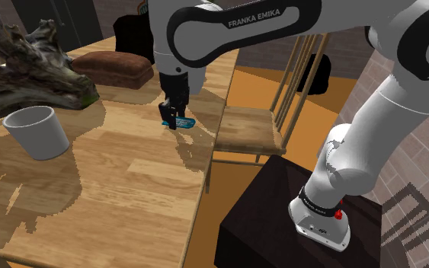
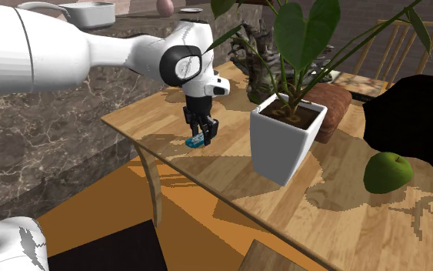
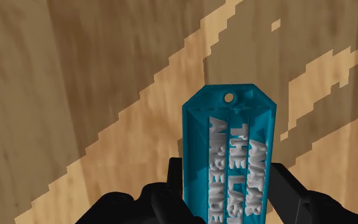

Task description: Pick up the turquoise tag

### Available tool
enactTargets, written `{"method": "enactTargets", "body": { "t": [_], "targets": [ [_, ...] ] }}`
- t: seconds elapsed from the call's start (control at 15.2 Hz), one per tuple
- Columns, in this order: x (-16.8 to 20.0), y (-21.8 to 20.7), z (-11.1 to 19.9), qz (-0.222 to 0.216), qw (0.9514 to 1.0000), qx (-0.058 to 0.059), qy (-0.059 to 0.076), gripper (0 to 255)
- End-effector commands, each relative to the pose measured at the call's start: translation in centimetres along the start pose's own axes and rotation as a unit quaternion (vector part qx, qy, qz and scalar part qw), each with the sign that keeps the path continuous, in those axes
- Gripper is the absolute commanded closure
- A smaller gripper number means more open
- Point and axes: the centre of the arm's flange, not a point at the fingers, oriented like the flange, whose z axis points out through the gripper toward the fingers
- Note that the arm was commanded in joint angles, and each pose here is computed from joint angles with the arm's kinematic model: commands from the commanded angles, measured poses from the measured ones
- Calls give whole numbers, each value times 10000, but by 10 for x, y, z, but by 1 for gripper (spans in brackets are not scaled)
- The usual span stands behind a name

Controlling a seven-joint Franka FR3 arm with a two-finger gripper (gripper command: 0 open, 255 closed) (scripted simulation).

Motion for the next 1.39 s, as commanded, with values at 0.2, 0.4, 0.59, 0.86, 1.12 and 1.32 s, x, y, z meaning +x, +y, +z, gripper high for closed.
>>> {"method": "enactTargets", "body": {
  "t": [0.2,0.4,0.59,0.86,1.12,1.32],
  "targets": [
    [2,1,5,13,10000,-6,-31,255],
    [-1,3,-6,15,10000,-5,-32,255],
    [-1,3,-22,15,10000,-5,-32,255],
    [0,4,-43,15,10000,-5,-32,255],
    [0,4,-64,15,10000,-5,-32,255],
    [0,4,-76,15,10000,-5,-32,255]
  ]
}}
